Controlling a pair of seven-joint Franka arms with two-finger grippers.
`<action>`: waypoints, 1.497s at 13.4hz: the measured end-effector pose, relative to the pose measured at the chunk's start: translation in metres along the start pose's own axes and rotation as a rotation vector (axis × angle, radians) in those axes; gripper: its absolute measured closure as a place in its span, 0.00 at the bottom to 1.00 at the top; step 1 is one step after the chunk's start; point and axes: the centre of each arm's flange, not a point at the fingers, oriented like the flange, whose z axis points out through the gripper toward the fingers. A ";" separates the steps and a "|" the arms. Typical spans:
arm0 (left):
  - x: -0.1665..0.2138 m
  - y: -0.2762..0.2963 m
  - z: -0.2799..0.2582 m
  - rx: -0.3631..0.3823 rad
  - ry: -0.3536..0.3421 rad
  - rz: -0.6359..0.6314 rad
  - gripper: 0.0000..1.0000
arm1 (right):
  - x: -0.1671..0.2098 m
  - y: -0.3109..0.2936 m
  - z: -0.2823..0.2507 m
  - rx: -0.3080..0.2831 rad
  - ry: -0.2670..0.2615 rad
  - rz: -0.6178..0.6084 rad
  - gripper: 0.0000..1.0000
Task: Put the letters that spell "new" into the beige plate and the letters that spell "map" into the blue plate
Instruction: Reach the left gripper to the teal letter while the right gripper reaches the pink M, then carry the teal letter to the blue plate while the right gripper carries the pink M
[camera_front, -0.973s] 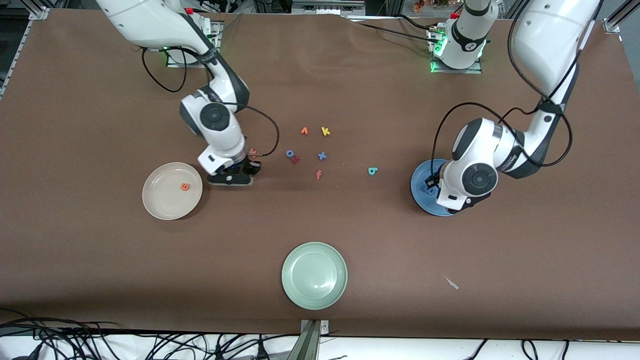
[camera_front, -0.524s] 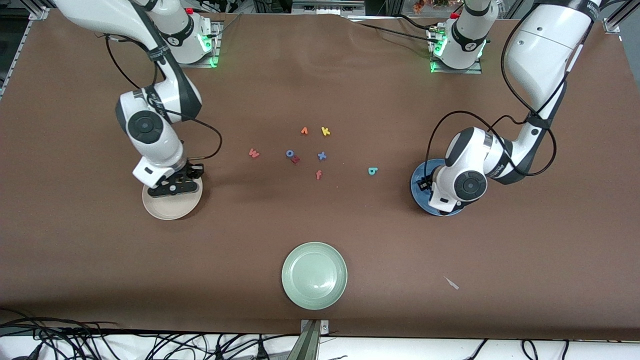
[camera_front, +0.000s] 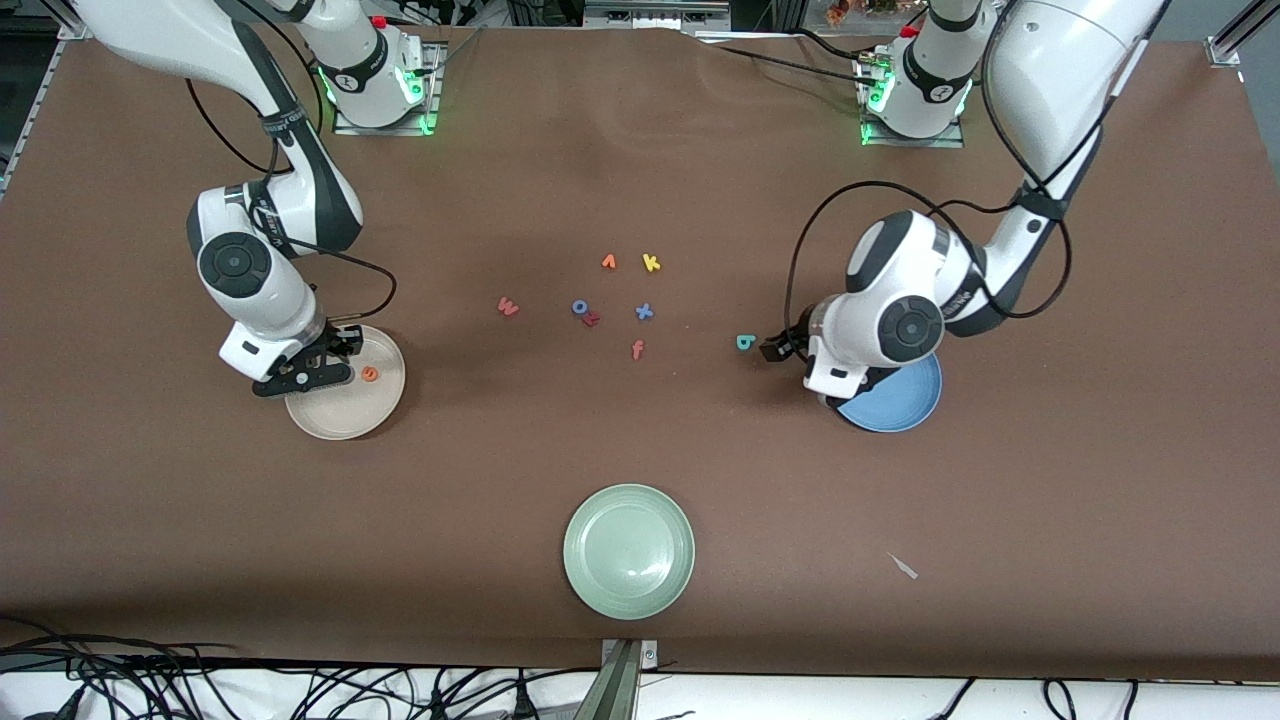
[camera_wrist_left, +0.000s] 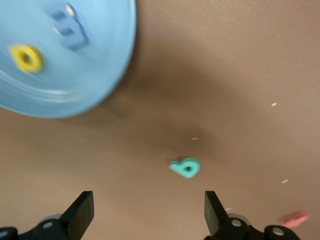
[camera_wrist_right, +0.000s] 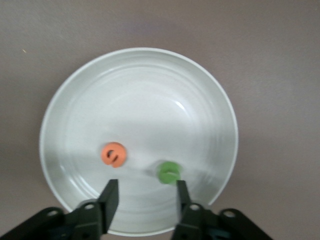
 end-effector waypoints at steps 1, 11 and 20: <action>-0.012 0.006 0.017 -0.042 0.024 -0.054 0.04 | 0.001 -0.014 -0.003 0.021 0.001 0.040 0.33; -0.022 -0.008 0.074 -0.113 0.101 -0.172 0.30 | -0.044 -0.222 -0.004 0.216 0.009 0.515 0.33; -0.035 0.000 0.086 -0.090 0.152 -0.215 0.37 | -0.077 -0.234 0.026 0.260 -0.002 0.585 0.22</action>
